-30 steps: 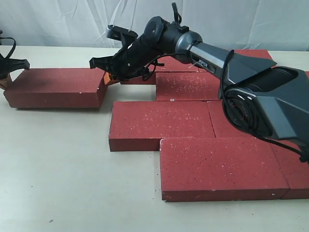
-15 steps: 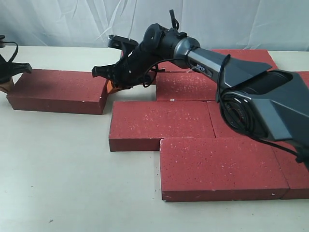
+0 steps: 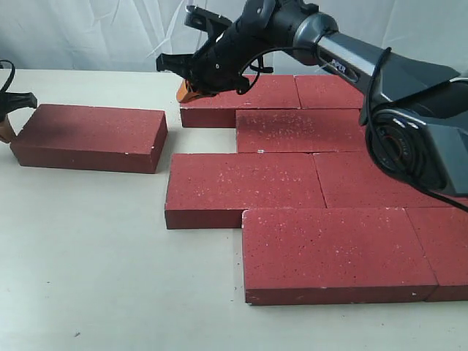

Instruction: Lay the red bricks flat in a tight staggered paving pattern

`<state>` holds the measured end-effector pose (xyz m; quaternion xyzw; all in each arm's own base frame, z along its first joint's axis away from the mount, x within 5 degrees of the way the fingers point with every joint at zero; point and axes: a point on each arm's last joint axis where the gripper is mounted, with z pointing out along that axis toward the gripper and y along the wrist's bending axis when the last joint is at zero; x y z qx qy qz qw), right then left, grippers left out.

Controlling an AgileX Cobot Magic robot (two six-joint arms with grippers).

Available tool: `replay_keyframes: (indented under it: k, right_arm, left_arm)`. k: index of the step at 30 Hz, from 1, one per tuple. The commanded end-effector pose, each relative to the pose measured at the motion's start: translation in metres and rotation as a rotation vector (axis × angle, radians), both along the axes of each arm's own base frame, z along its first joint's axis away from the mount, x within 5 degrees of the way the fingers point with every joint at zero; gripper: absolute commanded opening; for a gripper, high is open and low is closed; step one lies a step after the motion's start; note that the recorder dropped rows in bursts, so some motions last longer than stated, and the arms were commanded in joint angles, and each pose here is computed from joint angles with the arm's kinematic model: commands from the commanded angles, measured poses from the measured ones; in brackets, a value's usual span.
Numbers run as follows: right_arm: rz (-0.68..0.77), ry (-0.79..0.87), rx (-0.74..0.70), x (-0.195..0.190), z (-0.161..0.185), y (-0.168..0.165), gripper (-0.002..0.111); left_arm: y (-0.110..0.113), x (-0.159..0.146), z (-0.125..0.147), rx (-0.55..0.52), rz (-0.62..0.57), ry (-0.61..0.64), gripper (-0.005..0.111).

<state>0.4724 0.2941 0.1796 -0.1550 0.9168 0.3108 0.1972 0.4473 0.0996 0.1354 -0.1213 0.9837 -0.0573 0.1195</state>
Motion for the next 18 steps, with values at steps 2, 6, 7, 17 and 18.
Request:
replay_keyframes:
  k: [2, 6, 7, 17, 18]
  right_arm:
    - [0.003, -0.082, -0.065, 0.000, 0.029, -0.012, -0.001]
    - [0.004, -0.080, -0.066, 0.000, 0.029, -0.012, -0.001]
    - [0.002, -0.079, -0.065, 0.000, 0.029, -0.012, -0.001]
    - [-0.002, -0.070, -0.064, 0.000, 0.029, -0.012, -0.001]
    - [-0.002, -0.070, -0.064, 0.000, 0.029, -0.012, -0.001]
  left_arm:
    - [-0.003, 0.002, 0.002, -0.038, 0.013, -0.016, 0.000]
    - [-0.012, 0.002, -0.002, -0.134, -0.030, -0.020, 0.000]
    - [-0.014, 0.003, -0.001, -0.151, -0.029, -0.025, 0.000]
    - [-0.019, 0.002, 0.000, -0.206, -0.056, -0.017, 0.000]
    - [-0.020, 0.002, 0.000, -0.211, -0.072, -0.026, 0.000]
